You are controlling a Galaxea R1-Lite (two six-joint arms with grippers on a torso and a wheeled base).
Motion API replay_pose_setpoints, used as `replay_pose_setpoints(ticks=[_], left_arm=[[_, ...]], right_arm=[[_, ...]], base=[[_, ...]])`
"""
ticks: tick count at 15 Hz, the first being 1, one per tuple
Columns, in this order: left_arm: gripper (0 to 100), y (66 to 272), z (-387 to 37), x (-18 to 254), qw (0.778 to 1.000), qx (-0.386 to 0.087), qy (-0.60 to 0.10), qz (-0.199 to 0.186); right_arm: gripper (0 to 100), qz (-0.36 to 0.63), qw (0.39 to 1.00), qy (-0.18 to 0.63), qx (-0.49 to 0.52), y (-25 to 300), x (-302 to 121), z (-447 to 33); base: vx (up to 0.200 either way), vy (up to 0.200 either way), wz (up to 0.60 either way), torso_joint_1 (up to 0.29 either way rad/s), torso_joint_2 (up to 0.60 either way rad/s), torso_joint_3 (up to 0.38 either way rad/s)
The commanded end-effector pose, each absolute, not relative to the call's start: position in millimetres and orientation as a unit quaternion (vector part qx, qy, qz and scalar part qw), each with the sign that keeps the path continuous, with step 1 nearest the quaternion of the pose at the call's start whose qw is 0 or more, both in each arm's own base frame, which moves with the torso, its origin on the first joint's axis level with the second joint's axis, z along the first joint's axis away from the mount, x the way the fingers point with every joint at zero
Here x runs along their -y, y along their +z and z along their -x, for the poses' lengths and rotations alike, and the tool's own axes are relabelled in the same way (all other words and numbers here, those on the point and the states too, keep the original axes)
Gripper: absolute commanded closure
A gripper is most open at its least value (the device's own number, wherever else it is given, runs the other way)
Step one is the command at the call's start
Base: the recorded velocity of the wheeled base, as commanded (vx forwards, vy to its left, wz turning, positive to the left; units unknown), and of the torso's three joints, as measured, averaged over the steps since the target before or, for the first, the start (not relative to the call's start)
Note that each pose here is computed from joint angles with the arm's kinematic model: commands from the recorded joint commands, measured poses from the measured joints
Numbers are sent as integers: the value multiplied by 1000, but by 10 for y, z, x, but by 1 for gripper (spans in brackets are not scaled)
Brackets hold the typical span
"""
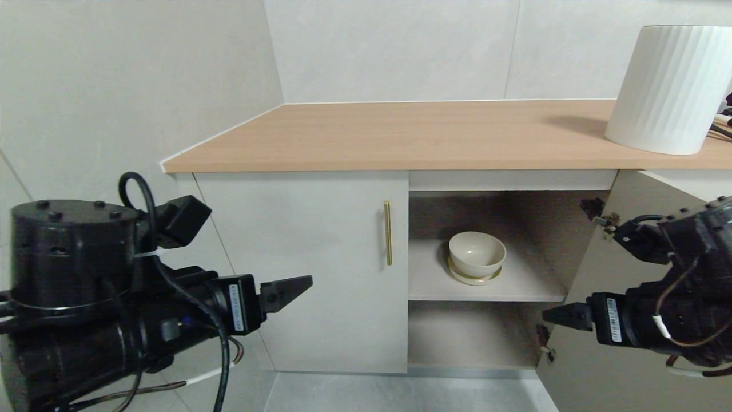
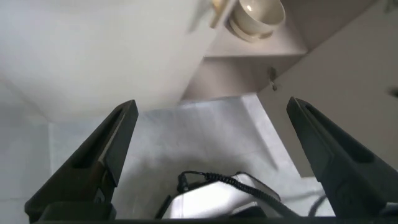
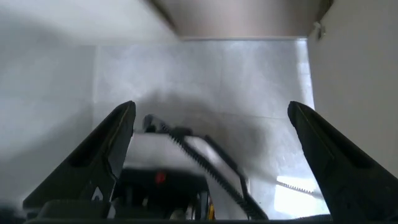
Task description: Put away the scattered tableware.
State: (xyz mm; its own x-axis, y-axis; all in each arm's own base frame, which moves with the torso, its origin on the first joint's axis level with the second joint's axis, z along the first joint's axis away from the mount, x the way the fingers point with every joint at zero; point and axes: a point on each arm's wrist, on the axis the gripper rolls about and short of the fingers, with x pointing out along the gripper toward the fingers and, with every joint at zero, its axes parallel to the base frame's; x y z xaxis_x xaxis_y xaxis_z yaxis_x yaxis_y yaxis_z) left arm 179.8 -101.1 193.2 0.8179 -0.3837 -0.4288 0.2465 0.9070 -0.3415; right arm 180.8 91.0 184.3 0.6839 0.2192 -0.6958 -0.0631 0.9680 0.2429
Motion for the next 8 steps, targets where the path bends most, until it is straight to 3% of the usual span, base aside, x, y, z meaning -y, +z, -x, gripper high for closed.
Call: replay_pose_setpoints(ticks=[1, 5, 8], left_arm=[[0, 2001, -1637, 860, 949, -226, -162, 148], [0, 1921, -1666, 876, 947, -242, -157, 142], [0, 1888, -1655, 882, 940, -254, -177, 145]], right_arm=[[0, -111, 922, 97, -359, 1964, -798, -1507], [0, -104, 917, 100, -373, 1890, -818, -1499], [0, -99, 916, 103, -374, 1880, -823, -1469]], base=[[0, 0, 0, 0, 0, 0], [0, 0, 0, 0, 0, 0], [-200, 0, 0, 7, 6, -1]])
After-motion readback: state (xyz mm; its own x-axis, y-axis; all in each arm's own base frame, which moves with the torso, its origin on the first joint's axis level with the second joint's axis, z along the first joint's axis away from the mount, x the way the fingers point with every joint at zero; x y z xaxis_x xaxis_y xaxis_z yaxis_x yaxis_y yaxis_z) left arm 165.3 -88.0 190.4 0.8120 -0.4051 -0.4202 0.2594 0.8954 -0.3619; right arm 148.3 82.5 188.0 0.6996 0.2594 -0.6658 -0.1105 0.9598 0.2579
